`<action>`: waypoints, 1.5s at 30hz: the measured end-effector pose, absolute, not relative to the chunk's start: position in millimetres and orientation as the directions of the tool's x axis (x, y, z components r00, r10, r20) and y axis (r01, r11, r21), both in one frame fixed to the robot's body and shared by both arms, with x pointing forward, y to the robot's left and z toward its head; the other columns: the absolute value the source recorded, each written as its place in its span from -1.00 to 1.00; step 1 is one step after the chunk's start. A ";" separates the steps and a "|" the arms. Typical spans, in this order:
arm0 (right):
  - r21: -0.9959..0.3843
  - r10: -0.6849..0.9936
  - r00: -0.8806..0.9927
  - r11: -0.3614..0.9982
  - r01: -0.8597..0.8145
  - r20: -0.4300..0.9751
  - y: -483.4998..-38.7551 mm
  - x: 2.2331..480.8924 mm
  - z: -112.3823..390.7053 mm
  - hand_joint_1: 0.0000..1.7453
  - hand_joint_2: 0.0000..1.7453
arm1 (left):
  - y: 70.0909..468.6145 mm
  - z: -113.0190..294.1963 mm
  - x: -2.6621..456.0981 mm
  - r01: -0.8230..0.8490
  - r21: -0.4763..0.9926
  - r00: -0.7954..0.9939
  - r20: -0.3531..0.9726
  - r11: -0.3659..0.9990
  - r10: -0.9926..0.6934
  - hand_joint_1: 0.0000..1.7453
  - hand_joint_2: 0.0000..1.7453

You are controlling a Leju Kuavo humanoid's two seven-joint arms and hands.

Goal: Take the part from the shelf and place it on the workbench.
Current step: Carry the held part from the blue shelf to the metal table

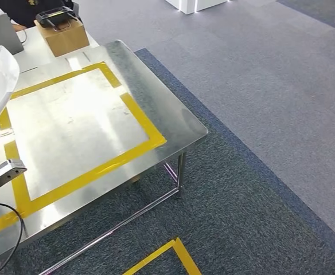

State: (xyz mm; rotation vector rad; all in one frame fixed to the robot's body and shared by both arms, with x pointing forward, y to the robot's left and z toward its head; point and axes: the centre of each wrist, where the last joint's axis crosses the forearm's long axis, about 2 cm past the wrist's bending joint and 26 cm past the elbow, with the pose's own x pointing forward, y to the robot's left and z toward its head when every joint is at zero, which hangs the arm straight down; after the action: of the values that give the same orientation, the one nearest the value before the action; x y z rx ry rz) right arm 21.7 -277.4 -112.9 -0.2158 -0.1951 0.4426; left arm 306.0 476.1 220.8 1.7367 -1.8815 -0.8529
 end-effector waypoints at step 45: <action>-0.230 0.420 0.894 0.896 -0.381 0.154 -276.8 21.0 -113.0 -1.00 -1.00 | 461.3 222.1 316.9 -0.707 0.706 -0.151 -0.086 0.047 -0.985 1.00 1.00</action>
State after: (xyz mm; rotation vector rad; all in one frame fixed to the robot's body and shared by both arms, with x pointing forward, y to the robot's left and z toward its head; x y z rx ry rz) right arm 21.0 -276.8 -113.0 -0.1962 -0.2030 0.4180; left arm 316.9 461.3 222.1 1.6974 -1.9070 -0.8755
